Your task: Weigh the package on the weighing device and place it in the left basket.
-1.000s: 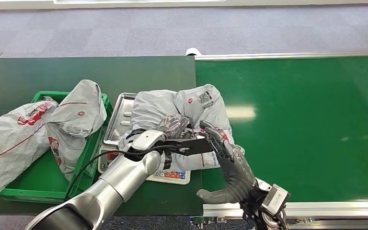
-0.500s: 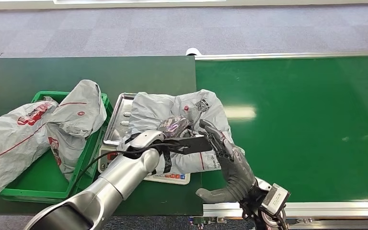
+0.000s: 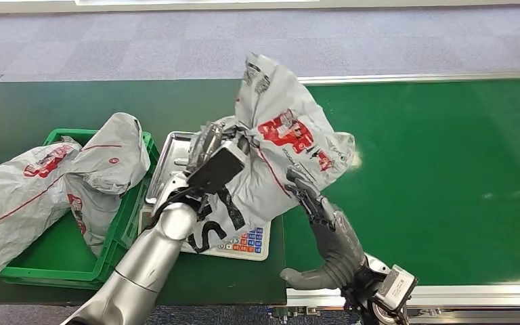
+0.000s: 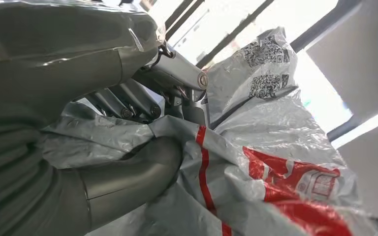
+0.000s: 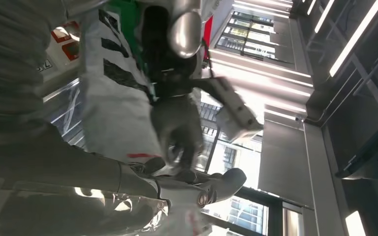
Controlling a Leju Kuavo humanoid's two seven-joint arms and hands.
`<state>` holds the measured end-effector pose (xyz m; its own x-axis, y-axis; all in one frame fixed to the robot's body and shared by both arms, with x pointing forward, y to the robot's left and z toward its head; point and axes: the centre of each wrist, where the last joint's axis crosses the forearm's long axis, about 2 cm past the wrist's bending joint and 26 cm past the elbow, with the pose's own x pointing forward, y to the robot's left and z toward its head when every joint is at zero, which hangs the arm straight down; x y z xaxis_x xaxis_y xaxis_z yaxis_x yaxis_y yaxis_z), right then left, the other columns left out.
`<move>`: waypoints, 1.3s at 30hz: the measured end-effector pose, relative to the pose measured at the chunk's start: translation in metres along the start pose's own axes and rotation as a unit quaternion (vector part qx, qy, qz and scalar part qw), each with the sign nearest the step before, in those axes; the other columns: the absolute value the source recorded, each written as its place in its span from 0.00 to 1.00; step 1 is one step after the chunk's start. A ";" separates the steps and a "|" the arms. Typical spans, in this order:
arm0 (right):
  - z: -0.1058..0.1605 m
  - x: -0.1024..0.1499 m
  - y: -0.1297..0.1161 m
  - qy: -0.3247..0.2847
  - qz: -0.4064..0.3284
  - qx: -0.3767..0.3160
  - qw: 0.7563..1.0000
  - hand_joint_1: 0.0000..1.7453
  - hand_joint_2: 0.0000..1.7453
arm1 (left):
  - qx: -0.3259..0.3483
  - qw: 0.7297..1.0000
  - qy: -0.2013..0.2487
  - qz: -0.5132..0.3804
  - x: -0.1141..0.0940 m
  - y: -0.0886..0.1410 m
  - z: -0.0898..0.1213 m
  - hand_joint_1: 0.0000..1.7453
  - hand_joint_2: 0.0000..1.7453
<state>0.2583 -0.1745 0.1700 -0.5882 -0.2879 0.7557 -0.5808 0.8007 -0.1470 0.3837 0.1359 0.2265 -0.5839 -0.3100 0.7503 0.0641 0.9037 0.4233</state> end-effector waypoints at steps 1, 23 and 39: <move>0.001 0.000 0.000 0.001 0.000 -0.002 1.000 0.00 1.00 | 0.026 0.999 -0.016 0.008 0.004 0.007 0.000 1.00 1.00; 0.012 0.002 -0.002 0.003 0.012 -0.028 1.000 0.00 1.00 | 0.271 0.956 -0.110 -0.012 0.026 0.113 0.014 1.00 1.00; 0.025 0.002 0.001 0.020 0.018 -0.049 0.998 0.00 1.00 | 0.360 0.915 -0.044 -0.174 0.012 0.152 0.025 1.00 1.00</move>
<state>0.2424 -0.1872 0.1558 -0.5829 -0.2387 0.7767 -0.5016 0.8577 -0.1129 0.3663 0.2772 0.2870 -0.5323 -0.6203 0.5761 -0.6702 0.7246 0.1609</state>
